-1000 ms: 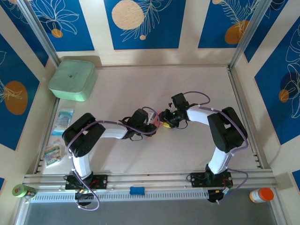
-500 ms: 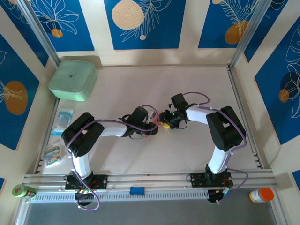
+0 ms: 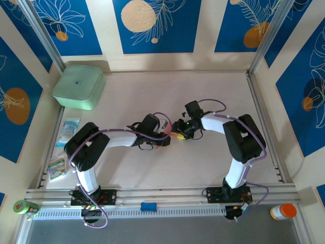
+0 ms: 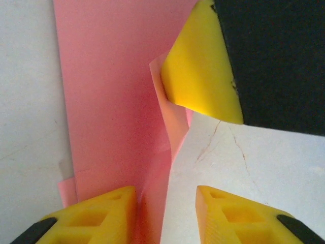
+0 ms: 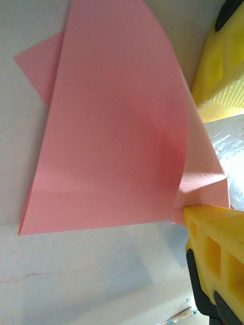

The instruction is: Fold a paper plane with a square sheet of paper (pick it up from the middle)

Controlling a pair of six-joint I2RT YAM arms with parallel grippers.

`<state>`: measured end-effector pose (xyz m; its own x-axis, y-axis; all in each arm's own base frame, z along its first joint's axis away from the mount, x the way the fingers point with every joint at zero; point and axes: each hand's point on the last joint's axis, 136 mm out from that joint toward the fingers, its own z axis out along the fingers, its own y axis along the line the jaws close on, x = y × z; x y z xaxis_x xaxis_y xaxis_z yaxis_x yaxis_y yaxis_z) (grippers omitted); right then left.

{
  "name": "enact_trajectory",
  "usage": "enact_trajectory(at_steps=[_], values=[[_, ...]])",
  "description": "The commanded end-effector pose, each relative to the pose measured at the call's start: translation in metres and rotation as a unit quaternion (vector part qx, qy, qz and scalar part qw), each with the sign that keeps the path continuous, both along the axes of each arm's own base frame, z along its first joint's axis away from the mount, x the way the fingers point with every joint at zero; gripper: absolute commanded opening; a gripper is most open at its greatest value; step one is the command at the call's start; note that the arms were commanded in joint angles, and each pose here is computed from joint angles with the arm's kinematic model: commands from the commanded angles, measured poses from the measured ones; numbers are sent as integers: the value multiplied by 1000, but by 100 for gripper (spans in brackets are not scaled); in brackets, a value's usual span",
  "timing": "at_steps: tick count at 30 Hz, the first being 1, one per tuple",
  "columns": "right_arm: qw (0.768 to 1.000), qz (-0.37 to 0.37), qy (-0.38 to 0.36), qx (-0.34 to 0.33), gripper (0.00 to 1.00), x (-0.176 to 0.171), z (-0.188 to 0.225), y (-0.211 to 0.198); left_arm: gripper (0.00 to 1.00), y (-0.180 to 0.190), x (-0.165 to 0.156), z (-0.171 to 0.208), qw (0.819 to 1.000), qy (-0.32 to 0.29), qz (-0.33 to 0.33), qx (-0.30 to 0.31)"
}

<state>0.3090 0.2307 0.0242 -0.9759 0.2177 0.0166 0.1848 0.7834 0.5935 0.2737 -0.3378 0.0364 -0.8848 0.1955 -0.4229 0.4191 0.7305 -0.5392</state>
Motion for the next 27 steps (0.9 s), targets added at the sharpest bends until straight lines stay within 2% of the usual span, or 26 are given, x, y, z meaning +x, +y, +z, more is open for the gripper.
enact_trajectory(at_steps=[1, 16, 21, 27], values=[[999, 11, 25, -29, 49, -9, -24, -5, 37, -2, 6, 21, 1000, -18, -7, -11], [998, 23, 38, -38, 48, -14, -31, -3, 48, 10, 9, 25, 1000, -24, 13, 4], [998, 25, 39, -40, 48, -13, -31, -2, 48, 14, 5, 28, 1000, -22, 4, 12], [998, 26, 43, -40, 48, -14, -32, -2, 43, 19, -4, 23, 999, -16, -15, 28]])
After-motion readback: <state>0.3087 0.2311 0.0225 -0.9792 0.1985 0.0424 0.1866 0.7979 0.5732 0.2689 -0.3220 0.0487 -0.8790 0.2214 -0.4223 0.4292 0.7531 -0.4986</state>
